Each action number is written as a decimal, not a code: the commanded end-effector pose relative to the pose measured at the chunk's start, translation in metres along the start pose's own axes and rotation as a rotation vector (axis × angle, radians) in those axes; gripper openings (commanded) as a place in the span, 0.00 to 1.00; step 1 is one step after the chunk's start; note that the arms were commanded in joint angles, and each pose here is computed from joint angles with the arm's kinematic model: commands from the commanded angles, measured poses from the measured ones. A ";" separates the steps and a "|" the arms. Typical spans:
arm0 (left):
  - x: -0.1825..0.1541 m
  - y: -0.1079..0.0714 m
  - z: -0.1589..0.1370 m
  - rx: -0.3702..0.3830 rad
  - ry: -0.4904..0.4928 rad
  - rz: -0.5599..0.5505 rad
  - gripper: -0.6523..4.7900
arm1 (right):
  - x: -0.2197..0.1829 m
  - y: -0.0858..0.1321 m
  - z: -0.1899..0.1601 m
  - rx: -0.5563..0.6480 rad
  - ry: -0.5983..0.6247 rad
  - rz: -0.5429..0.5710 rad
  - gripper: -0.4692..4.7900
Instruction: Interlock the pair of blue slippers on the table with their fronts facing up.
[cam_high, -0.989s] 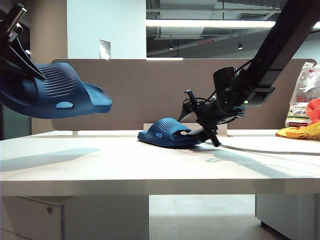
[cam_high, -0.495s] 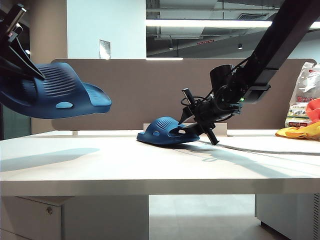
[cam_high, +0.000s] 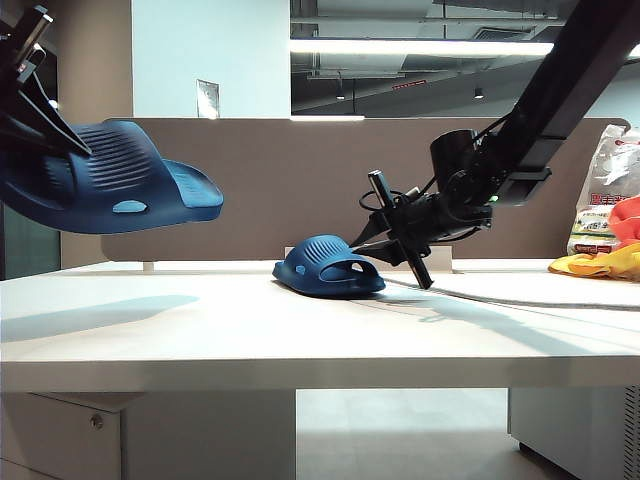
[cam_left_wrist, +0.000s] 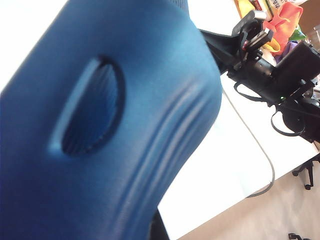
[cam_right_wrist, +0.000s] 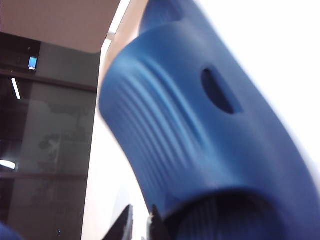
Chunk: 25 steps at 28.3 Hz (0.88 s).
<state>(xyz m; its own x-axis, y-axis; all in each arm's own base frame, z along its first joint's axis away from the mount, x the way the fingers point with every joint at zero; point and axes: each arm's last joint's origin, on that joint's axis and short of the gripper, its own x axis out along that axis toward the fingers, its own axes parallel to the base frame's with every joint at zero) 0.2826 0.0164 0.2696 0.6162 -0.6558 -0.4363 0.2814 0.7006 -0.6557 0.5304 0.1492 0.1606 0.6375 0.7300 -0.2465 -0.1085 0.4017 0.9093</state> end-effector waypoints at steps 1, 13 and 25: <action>-0.001 -0.002 0.003 0.036 -0.017 -0.011 0.11 | -0.012 0.020 0.011 -0.055 0.004 0.051 0.16; -0.001 -0.002 0.004 0.037 -0.030 -0.014 0.11 | -0.020 0.032 0.008 -0.055 0.062 0.010 0.40; -0.001 -0.003 0.008 0.026 -0.062 -0.006 0.11 | 0.005 0.045 -0.024 0.048 -0.068 -0.116 0.50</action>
<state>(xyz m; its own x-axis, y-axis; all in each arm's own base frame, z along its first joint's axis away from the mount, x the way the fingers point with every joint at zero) 0.2863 0.0171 0.2733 0.6453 -0.6463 -0.4072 0.2873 0.6992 -0.6546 0.5113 0.1806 0.1889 0.6686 0.6682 -0.3263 -0.0145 0.4504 0.8927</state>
